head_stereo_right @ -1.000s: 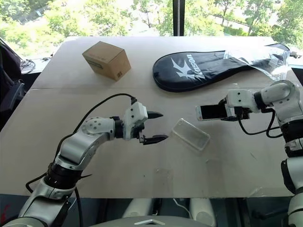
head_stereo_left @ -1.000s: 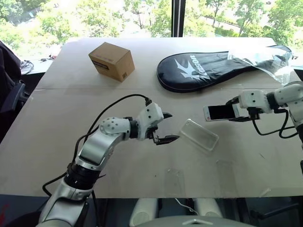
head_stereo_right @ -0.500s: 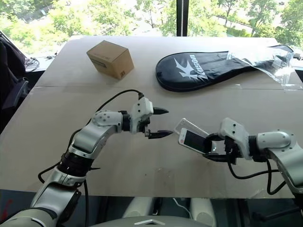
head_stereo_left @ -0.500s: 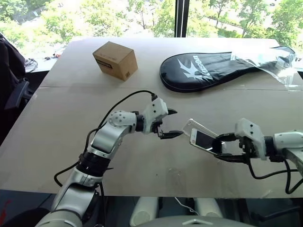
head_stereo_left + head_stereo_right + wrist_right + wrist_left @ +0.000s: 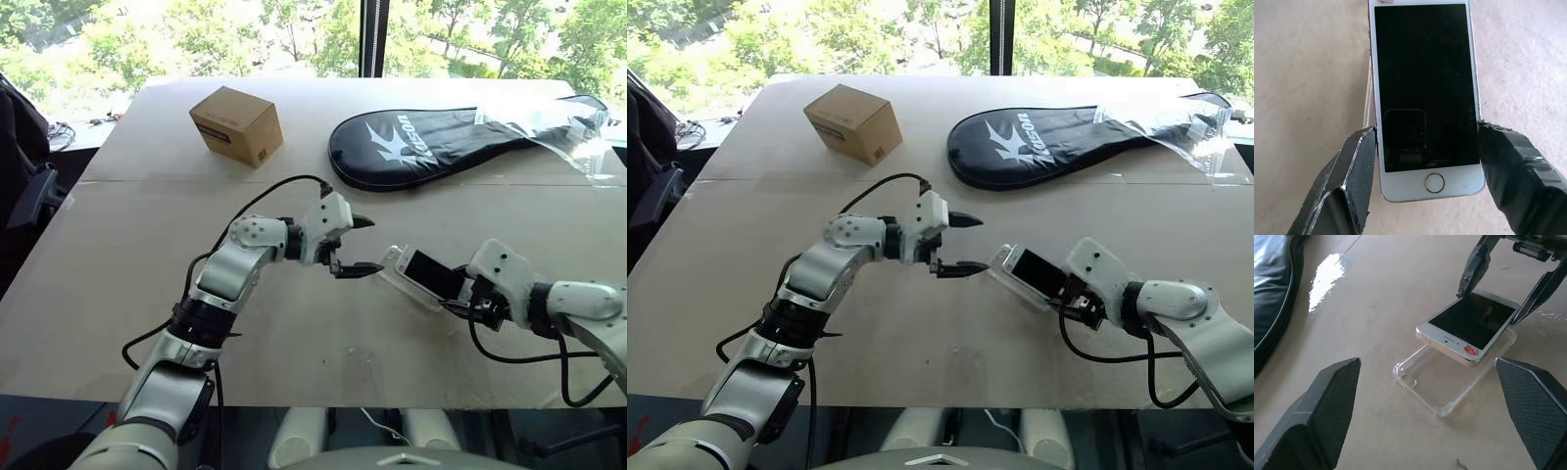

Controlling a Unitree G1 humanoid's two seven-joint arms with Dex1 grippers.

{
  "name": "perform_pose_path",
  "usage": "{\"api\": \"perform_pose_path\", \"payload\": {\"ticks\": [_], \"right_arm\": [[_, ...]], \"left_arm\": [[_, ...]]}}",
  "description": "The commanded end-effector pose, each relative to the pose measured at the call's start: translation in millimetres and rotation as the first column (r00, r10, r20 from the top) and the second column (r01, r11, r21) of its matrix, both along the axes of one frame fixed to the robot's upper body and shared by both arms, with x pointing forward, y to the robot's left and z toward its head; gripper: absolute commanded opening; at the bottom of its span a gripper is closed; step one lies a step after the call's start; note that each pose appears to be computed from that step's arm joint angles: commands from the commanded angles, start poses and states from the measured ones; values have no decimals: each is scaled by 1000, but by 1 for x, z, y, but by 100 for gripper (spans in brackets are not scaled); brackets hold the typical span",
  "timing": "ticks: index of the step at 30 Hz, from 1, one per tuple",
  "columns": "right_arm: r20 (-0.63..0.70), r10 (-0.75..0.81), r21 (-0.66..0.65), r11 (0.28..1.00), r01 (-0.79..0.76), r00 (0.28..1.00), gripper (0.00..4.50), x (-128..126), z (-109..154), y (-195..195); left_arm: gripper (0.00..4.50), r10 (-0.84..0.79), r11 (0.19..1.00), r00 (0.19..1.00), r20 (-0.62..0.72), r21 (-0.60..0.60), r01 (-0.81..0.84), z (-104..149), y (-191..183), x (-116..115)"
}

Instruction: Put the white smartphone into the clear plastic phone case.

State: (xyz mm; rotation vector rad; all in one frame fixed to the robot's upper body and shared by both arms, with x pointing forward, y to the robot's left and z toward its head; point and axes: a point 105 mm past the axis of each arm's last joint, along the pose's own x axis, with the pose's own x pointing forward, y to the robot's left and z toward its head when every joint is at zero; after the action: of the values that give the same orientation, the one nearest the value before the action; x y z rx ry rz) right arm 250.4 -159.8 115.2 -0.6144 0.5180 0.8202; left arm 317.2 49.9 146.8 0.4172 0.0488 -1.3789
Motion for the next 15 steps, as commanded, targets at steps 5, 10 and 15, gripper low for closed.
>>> {"api": "perform_pose_path", "payload": {"ticks": [5, 10, 15], "right_arm": [[-5, 23, -37, 999, -24, 1000, 270, -3, 0, 13], [-17, -3, -69, 998, 2, 1000, 270, -3, -3, 7], [-25, -41, -71, 997, 39, 999, 270, -1, -2, 4]], "left_arm": [[396, -123, 992, 992, -39, -5, 123, -10, -26, -16], [203, -131, 991, 991, -26, -22, 130, -12, -36, -9], [2, -126, 991, 992, -26, -53, 124, -17, -41, -7]]}}
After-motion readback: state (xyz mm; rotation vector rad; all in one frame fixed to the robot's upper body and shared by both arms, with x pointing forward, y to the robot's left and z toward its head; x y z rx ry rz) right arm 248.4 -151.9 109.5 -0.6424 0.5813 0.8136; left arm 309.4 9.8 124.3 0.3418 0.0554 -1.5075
